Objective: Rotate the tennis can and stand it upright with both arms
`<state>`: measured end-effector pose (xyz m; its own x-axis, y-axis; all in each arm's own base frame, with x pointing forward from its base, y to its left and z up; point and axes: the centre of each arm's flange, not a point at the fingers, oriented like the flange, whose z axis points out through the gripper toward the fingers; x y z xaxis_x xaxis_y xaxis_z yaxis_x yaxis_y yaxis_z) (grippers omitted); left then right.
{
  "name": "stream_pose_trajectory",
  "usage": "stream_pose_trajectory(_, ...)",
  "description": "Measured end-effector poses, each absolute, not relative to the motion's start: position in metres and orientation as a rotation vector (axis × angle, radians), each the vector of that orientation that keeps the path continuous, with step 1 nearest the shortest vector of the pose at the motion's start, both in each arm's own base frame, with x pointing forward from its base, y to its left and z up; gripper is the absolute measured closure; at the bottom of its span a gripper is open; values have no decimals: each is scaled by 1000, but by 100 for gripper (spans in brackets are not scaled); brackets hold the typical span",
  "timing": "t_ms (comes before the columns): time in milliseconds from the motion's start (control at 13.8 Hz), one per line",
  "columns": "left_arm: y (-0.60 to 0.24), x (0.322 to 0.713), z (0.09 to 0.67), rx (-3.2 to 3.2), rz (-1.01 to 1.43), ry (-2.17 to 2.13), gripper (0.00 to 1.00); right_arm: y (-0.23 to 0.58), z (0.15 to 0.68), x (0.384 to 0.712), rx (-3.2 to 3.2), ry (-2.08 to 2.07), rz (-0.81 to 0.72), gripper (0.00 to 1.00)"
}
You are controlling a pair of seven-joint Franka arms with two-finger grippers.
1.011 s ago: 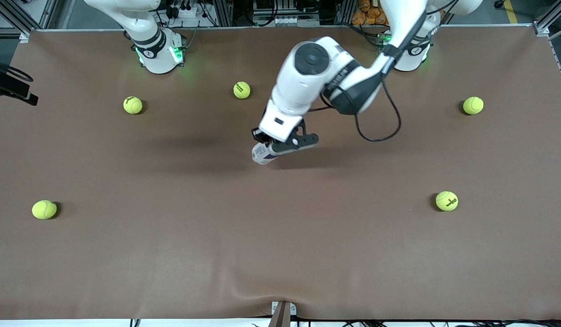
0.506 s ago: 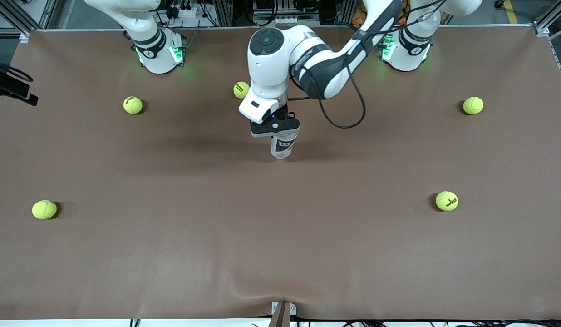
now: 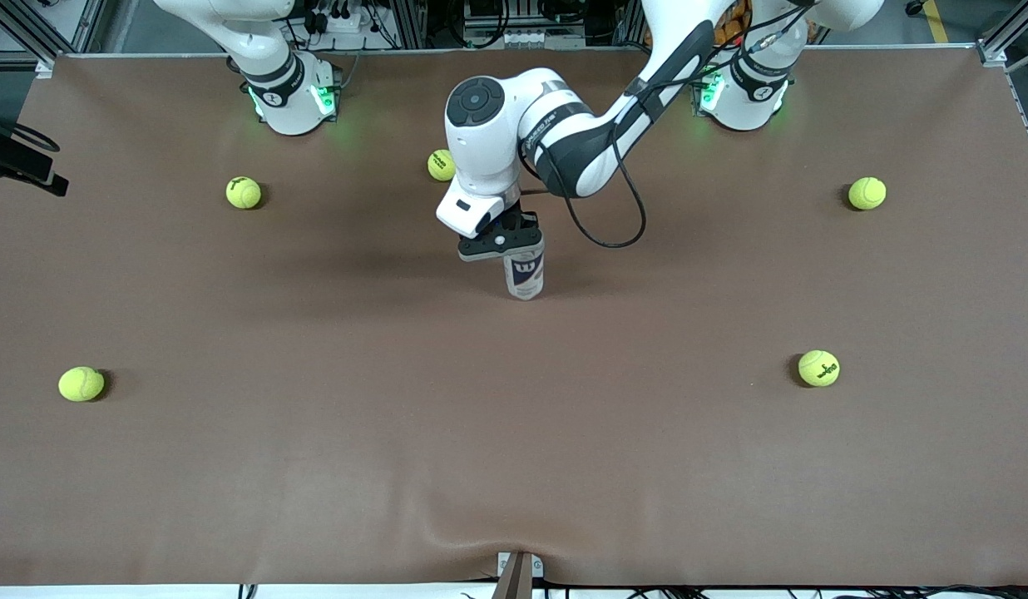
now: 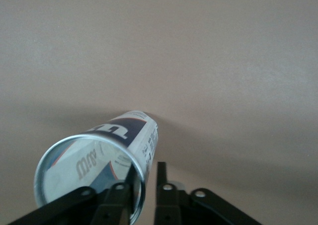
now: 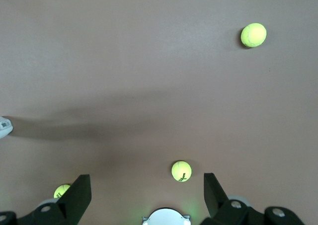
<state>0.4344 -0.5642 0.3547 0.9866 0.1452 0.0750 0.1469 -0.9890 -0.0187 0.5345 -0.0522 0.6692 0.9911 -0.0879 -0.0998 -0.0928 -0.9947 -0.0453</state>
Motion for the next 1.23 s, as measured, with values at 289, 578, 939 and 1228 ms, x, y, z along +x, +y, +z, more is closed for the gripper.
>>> stream_pose_trajectory(289,-568,440,373,-3136,-148,-243,36,-52,669,535,-3085,140,150,0)
stream_pose_trajectory(578,-556,453,414,-3154,-208,-292,0,-52,669,535,-3085,140,149,0)
stream_pose_trajectory(939,-474,488,510,-3074,-263,-493,0,-52,670,536,-3086,139,139,0)
stream_pose_trajectory(1228,-394,515,563,-2998,-267,-600,0,-52,670,536,-3086,138,138,0)
